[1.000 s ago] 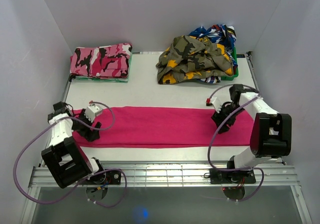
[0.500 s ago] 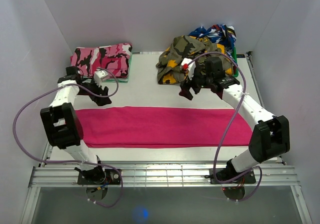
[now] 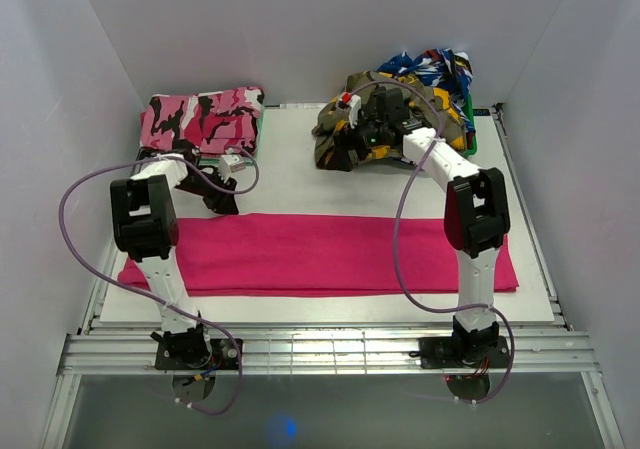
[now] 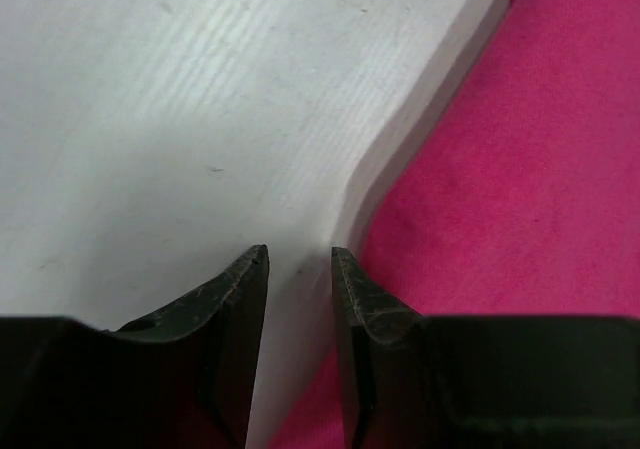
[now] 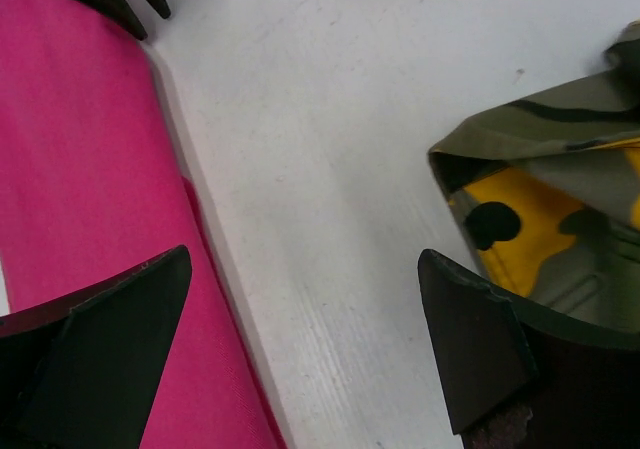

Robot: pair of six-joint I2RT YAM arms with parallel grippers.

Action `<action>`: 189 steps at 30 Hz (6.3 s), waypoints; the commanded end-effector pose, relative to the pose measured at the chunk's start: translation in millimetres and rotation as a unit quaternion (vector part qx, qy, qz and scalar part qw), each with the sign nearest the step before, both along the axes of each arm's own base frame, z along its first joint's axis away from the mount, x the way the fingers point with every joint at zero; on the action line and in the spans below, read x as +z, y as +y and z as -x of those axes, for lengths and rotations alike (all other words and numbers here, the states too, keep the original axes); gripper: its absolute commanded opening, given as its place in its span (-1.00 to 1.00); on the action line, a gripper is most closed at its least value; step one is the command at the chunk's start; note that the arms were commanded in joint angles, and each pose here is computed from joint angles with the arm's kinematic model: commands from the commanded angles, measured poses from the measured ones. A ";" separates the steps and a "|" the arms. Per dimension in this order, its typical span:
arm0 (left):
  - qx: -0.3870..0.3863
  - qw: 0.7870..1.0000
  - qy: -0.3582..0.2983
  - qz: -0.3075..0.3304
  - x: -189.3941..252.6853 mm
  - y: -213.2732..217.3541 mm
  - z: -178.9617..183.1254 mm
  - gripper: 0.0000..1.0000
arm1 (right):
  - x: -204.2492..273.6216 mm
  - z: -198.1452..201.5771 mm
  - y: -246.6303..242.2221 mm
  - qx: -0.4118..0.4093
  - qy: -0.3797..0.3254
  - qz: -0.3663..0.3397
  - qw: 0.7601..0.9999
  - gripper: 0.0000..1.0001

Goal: Fold and stack the trousers
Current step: Fold the trousers

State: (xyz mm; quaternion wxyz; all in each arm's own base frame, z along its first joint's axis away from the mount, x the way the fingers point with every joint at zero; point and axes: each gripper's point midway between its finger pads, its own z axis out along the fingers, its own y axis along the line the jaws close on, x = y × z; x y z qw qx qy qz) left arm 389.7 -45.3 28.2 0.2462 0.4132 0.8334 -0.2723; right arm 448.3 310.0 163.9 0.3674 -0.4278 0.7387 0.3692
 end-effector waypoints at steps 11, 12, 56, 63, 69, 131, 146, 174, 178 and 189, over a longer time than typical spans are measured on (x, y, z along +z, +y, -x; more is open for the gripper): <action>-0.049 0.995 -0.075 0.046 45.3 -24.0 26.4 -0.32 | -40.2 81.6 93.8 0.137 0.058 -0.040 0.988 0.81; -0.052 0.994 -0.081 0.044 46.4 -24.3 26.6 -0.32 | -49.2 86.2 98.6 0.142 0.060 -0.035 0.987 0.81; 0.050 0.994 -0.098 0.026 84.8 -3.4 14.9 -0.04 | -94.0 185.9 147.2 0.208 -0.103 0.044 0.972 -0.84; 0.089 0.993 -0.074 0.028 98.0 -3.6 24.4 0.05 | -114.5 198.8 142.8 0.182 -0.258 0.111 0.942 -0.85; 0.088 0.995 -0.038 0.007 90.4 -2.0 43.9 0.17 | -130.3 205.3 128.5 0.134 -0.416 0.158 0.886 -0.85; 0.060 0.936 -0.300 -0.173 87.9 -37.1 56.8 -1.00 | -152.8 249.7 69.1 0.119 -0.718 0.209 0.653 0.43; 0.122 0.889 -0.378 -0.228 65.3 -24.6 -25.3 -0.76 | -149.6 236.6 82.8 0.100 -0.676 0.225 0.694 1.00; 0.235 0.943 0.150 -0.180 50.3 81.1 171.5 0.22 | -116.9 214.8 -105.3 -0.005 0.153 0.209 0.966 0.79; 0.270 0.921 0.163 -0.228 11.6 103.7 176.9 0.22 | -134.5 209.4 -152.1 -0.079 0.221 0.201 0.951 0.70; 0.370 0.886 0.138 -0.243 -29.9 155.5 52.8 0.21 | -186.6 159.5 -258.7 -0.241 0.293 0.283 0.881 0.65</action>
